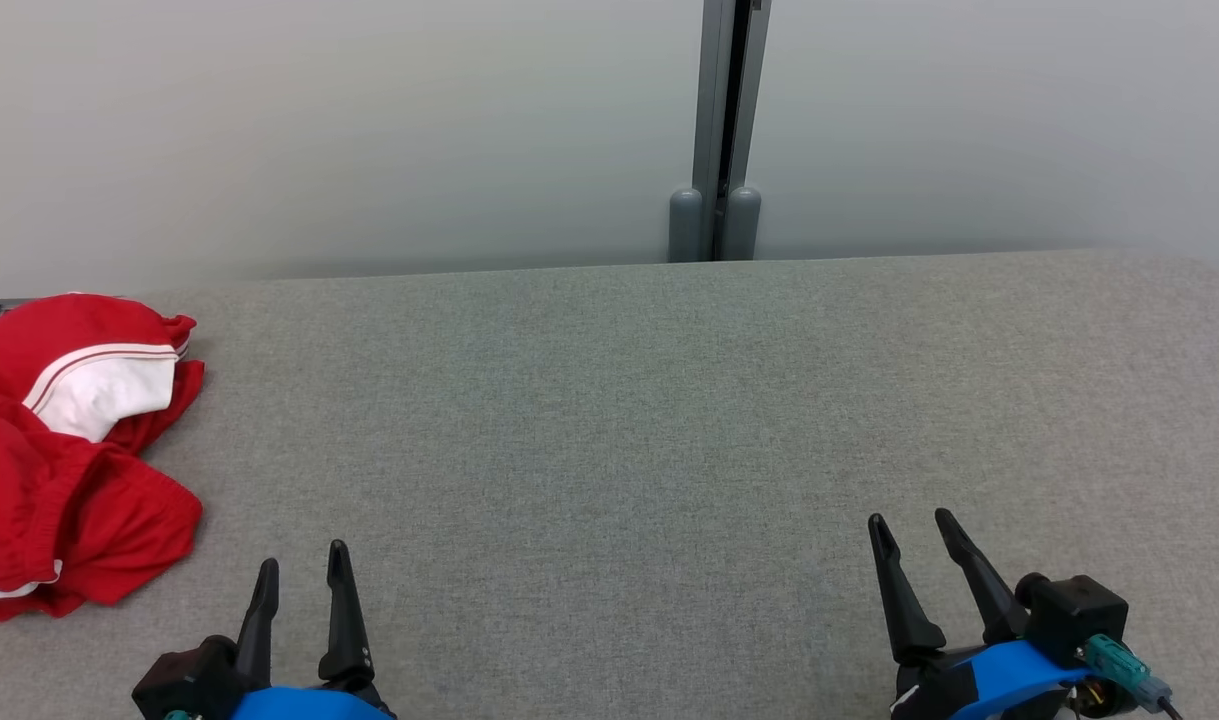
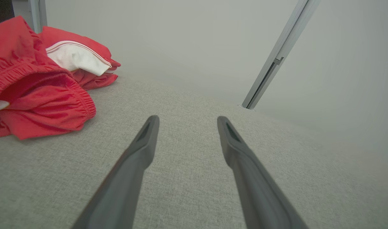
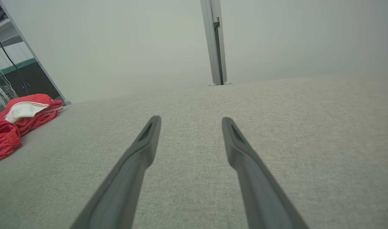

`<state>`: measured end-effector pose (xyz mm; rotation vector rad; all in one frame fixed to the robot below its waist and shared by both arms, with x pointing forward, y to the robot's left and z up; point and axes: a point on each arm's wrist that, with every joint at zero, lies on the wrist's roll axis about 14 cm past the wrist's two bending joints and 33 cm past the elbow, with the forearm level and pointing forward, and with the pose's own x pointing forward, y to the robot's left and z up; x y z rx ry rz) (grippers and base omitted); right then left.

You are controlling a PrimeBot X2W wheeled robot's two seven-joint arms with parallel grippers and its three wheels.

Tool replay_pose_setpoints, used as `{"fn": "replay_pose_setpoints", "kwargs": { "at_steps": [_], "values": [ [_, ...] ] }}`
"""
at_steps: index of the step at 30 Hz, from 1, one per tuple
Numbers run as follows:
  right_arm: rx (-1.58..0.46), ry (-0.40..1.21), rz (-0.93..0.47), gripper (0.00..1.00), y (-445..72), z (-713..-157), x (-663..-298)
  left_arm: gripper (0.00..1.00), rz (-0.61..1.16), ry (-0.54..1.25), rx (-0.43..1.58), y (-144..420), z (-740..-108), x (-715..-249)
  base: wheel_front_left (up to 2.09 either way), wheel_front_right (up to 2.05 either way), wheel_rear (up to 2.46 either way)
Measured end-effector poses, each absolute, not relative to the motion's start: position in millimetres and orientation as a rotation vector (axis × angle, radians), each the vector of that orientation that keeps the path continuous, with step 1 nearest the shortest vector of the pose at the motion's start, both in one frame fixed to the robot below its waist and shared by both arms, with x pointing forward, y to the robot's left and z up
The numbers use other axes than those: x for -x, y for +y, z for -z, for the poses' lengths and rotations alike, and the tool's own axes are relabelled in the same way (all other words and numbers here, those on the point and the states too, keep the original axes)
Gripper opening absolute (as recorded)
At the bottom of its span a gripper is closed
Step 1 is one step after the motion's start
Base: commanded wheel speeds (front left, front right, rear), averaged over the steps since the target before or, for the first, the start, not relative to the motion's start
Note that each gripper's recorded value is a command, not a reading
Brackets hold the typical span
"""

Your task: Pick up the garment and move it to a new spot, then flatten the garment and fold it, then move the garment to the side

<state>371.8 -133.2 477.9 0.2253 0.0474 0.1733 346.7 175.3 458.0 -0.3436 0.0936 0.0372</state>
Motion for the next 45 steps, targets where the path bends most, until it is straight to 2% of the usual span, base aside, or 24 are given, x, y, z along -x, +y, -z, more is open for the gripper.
{"fn": "replay_pose_setpoints", "kwargs": {
  "at_steps": [25,45],
  "values": [
    [-0.075,-0.003,-0.219,1.00,-126,-484,-371,1.00,-0.008,0.092,0.222,172,-451,-341,0.00,0.00,0.00],
    [-0.073,-0.001,-0.212,1.00,-129,-484,-372,1.00,-0.007,0.104,0.224,172,-448,-340,0.00,0.00,0.00]
  ]
}}
